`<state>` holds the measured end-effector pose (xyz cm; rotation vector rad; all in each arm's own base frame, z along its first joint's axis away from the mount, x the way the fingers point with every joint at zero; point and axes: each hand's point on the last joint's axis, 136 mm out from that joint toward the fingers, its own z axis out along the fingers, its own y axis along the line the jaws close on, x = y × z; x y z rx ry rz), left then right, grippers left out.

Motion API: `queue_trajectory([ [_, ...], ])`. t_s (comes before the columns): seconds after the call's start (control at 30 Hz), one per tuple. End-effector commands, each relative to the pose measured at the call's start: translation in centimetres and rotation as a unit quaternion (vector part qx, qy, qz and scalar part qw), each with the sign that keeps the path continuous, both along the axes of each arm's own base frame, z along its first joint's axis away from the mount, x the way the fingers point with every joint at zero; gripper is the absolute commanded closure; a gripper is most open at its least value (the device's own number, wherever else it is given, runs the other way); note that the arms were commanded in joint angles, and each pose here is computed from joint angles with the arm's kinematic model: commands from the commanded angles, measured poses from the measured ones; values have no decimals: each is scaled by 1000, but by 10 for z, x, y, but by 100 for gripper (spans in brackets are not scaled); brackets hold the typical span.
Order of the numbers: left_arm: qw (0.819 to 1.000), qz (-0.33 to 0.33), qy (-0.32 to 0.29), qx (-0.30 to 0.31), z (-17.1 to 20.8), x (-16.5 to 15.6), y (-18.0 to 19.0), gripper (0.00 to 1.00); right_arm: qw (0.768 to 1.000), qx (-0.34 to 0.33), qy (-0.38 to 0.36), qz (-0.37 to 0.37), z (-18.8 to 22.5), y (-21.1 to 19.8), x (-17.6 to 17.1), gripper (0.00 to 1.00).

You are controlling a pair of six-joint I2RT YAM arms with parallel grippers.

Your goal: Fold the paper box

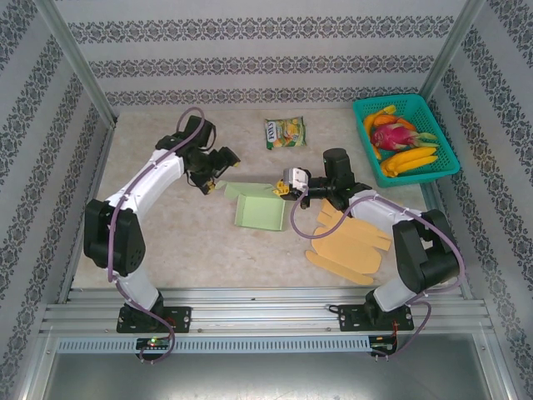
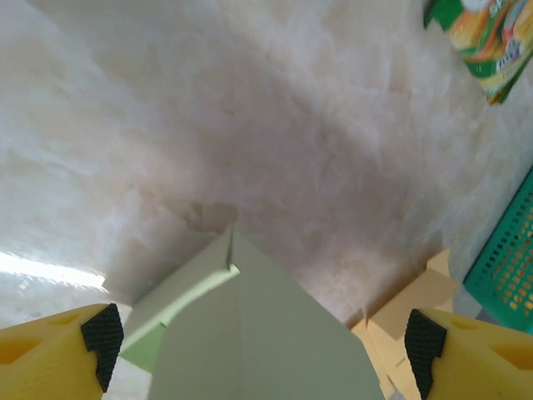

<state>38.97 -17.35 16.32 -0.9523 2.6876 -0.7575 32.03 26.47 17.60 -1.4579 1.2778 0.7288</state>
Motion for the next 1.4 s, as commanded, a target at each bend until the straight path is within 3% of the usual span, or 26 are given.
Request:
queue_trajectory([
  [0.0,999,0,21,-26,-9,-4,-16,11,999,26,-10,23,15,3,0,100],
  [0.4,998,-25,22,-44,-11,-15,-53,14,1000,12,-9,11,6,2,2,100],
  [0.57,999,-31,13,-41,-10,-17,-59,24,1000,-14,-9,12,-9,2,0,100],
  [0.67,999,-26,12,-26,-17,-21,-52,31,1000,-28,-6,1,-17,0,2,92],
  [0.9,999,-17,6,31,-39,-35,-34,32,997,-72,-17,-2,-33,-3,-1,74],
  [1.23,1000,-12,3,25,-53,-48,-49,37,989,-150,2,13,-54,-3,-19,73],
  [1.37,999,-14,-3,53,-54,-55,-46,38,982,-188,-7,3,-63,-5,-22,65],
])
